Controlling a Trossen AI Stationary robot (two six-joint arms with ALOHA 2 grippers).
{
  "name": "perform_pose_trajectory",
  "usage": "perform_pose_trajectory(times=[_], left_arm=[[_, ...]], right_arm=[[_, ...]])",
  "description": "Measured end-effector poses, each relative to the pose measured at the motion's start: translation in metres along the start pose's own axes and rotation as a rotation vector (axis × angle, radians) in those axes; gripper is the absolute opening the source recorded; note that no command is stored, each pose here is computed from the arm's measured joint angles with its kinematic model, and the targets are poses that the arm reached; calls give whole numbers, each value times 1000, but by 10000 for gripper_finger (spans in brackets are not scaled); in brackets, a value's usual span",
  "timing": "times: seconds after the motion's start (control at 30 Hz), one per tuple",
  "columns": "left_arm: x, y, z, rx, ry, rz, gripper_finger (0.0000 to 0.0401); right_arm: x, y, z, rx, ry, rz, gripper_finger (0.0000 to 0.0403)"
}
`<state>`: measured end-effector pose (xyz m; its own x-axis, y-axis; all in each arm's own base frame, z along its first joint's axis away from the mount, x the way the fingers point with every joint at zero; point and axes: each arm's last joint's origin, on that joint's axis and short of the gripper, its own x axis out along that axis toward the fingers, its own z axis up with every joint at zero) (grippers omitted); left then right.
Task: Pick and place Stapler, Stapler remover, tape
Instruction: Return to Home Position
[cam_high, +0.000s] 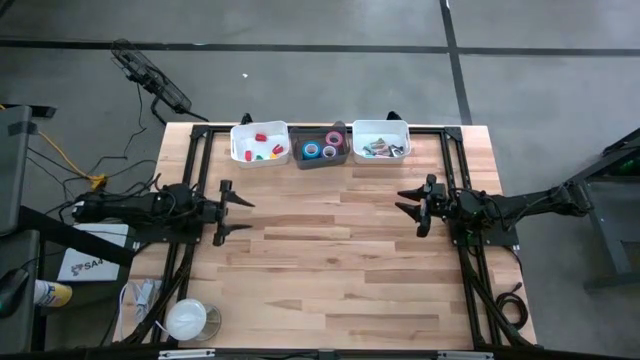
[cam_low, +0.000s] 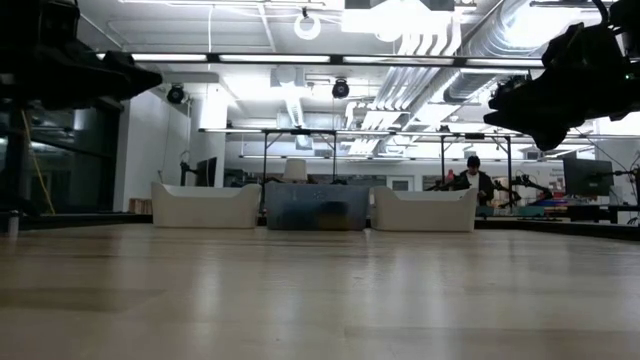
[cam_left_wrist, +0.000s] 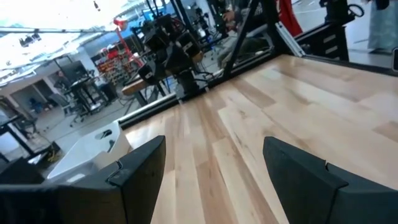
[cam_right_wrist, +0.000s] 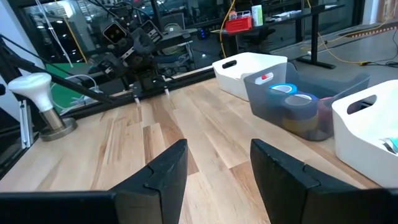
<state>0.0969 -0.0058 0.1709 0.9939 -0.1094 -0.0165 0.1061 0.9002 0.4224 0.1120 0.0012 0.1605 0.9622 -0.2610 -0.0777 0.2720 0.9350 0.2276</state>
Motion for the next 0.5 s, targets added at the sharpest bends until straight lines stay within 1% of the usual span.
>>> perform_pose_trajectory(times=[0.23,0.5], left_arm=[[0,1,0,28,12,29,266],[0,1,0,30,2,39,266]], right_arm=[[0,0,0,0,0,0,167],[0,0,0,0,0,0,167]])
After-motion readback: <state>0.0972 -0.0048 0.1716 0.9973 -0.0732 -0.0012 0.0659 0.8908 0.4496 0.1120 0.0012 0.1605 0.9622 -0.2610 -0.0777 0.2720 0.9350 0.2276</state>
